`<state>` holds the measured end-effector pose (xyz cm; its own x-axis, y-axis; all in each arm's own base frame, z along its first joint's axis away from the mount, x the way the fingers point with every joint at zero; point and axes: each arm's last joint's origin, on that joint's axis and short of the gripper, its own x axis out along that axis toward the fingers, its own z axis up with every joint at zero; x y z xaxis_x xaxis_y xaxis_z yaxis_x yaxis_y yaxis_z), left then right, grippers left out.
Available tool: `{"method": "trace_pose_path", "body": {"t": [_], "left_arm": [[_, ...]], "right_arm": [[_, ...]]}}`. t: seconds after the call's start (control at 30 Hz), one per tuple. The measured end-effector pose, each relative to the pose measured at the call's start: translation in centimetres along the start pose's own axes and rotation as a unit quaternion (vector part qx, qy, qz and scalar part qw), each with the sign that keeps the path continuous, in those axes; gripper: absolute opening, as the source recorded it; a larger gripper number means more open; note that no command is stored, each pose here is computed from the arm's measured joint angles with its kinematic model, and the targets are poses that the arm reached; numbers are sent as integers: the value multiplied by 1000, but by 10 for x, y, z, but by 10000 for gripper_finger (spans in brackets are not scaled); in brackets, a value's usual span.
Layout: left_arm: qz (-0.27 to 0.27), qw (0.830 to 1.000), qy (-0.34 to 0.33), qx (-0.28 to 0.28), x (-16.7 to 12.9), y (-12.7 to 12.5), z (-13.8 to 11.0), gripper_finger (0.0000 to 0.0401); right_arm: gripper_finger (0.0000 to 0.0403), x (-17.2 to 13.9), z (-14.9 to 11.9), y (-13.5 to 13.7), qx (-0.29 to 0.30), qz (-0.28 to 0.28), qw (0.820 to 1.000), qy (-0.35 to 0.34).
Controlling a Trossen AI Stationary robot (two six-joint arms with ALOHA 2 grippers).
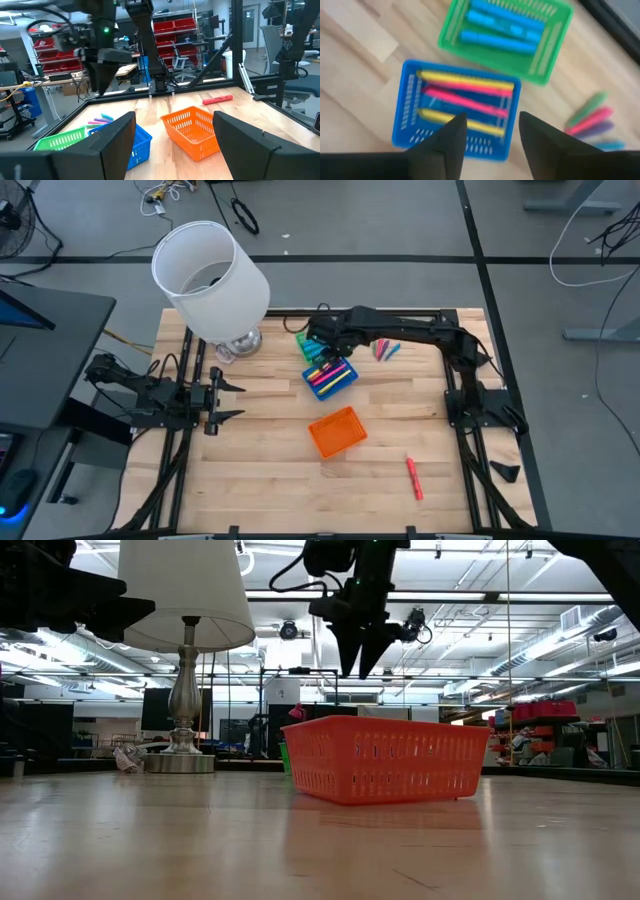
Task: Pick & Place Markers
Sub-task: Put the red highlighter pen into the green bin
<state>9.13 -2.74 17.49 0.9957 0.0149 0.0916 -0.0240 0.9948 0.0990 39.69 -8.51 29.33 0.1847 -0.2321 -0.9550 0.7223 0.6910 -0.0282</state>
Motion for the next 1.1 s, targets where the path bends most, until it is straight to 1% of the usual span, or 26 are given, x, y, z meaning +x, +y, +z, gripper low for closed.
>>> {"method": "trace_pose_path", "body": {"t": [0.17, 0.27, 0.4, 0.5, 0.77, 1.1], "left_arm": [[0, 1000, 0, 0, 0, 0, 0, 273], [0, 1000, -1, 0, 0, 0, 0, 273], [0, 1000, 0, 0, 0, 0, 0, 273], [0, 1000, 0, 0, 0, 0, 0, 273], [0, 1000, -1, 0, 0, 0, 0, 273], [0, 1000, 0, 0, 0, 0, 0, 273]], "right_arm": [[211, -8, -25, 16, 5, -1, 1000, 13], [216, -10, -45, 23, 6, 20, 1000, 0], [217, -14, -77, 28, 18, 59, 998, 11], [217, -15, -105, 31, 32, 68, 997, 33], [217, -19, -181, 39, 54, 58, 994, 74], [217, -25, -263, 43, 105, 50, 985, 124]]}}
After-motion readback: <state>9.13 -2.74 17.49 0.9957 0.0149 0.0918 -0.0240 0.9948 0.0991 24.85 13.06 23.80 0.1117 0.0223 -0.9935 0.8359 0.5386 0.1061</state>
